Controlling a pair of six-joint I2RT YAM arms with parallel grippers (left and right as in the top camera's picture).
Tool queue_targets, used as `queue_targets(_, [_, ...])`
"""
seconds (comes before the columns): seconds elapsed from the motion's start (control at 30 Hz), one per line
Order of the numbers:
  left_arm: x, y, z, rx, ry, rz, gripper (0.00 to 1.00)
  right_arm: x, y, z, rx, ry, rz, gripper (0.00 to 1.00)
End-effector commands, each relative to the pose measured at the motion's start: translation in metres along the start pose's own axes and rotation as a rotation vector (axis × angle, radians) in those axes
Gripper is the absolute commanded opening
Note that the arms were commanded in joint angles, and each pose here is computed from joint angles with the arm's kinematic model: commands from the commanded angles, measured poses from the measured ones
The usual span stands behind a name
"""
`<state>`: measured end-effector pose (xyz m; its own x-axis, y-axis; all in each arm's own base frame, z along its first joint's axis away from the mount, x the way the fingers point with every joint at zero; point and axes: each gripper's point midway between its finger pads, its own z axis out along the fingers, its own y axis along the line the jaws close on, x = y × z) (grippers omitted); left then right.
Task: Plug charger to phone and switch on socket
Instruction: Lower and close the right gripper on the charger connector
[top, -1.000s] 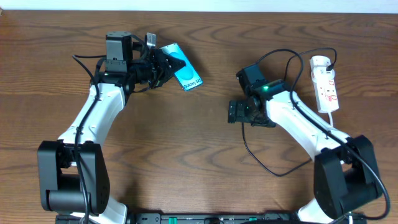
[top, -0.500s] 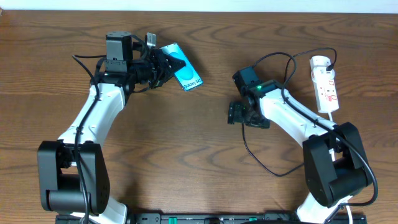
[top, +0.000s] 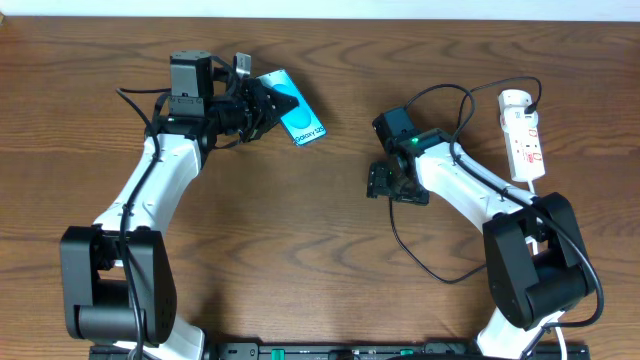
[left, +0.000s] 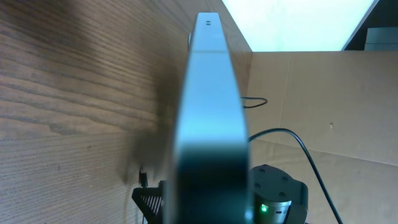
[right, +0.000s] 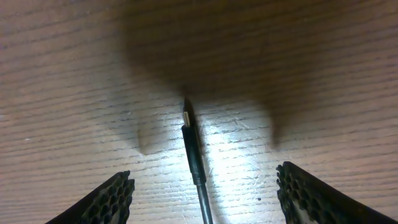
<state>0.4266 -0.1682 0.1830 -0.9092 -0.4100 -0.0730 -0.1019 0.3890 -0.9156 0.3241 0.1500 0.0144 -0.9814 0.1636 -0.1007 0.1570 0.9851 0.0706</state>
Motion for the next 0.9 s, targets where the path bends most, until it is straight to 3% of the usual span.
queue_targets(0.0, [0.004,-0.002,0.001,0.016,0.019,0.027,0.07,-0.001,-0.002,0.004,0.027,-0.012,-0.016,0.74])
queue_targets(0.6, [0.004,-0.001,0.001,0.016,0.019,0.027,0.08,0.003,-0.001,0.024,0.044,0.022,-0.028,0.65])
queue_targets(0.87, [0.004,-0.001,0.001,0.016,0.019,0.027,0.07,0.005,0.007,0.025,0.036,0.014,-0.06,0.48])
